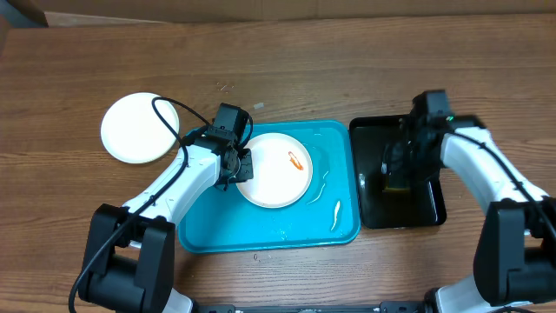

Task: Clean dirty plates on tray and stack at the side
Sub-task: 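Lower the right gripper into the black tray and grasp the sponge, then dip and rub the sponge in the water with the right gripper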

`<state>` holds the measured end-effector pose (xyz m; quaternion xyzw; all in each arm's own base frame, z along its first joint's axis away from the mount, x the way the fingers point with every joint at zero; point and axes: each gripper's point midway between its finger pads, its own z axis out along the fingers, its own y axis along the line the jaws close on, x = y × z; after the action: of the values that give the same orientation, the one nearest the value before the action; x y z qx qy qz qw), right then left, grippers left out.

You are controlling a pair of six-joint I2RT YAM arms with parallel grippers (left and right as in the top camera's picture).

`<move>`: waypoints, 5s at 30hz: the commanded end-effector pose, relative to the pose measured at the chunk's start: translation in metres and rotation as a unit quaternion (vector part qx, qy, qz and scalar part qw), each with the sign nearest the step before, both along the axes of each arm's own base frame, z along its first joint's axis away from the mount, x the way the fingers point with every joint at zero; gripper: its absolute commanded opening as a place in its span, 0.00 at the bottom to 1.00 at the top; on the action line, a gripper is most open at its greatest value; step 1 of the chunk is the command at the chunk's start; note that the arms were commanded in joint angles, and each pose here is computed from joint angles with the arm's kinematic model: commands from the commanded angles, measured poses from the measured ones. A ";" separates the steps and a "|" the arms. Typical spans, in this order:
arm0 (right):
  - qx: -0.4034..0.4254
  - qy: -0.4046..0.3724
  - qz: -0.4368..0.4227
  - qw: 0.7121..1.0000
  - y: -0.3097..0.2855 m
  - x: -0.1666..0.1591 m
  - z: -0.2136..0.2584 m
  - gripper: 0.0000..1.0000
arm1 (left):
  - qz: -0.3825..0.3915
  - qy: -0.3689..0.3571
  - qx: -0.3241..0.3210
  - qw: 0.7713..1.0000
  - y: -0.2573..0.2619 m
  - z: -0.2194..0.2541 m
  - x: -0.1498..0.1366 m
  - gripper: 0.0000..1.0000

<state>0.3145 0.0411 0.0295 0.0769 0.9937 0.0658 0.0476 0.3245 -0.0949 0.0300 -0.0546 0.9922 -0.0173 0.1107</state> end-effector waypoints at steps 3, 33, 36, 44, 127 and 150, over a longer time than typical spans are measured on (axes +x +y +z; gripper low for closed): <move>-0.022 -0.001 -0.010 1.000 0.004 -0.017 -0.023 0.61 | 0.001 0.015 0.006 1.000 0.001 -0.011 -0.004 0.26; -0.037 0.085 -0.002 0.996 0.004 -0.054 -0.014 0.45 | -0.001 0.022 -0.004 1.000 -0.002 -0.013 -0.005 0.33; -0.036 0.064 -0.003 0.997 0.005 -0.040 -0.004 0.61 | -0.001 0.021 -0.004 1.000 -0.002 -0.013 -0.005 0.34; -0.047 0.008 -0.007 0.999 0.003 -0.009 0.004 0.73 | -0.001 0.021 -0.004 1.000 -0.002 -0.013 -0.005 0.34; -0.024 0.049 -0.006 0.999 0.010 -0.038 -0.020 0.37 | -0.027 0.024 0.002 0.999 -0.004 -0.025 0.003 0.19; -0.018 0.025 0.011 0.999 0.014 -0.013 0.013 0.04 | -0.040 0.012 0.002 0.999 -0.006 -0.024 0.008 0.05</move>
<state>0.2925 0.0523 0.0345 0.0755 0.9963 0.0403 0.0071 0.3316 -0.1013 0.0088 -0.0321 0.9942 -0.0244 0.0992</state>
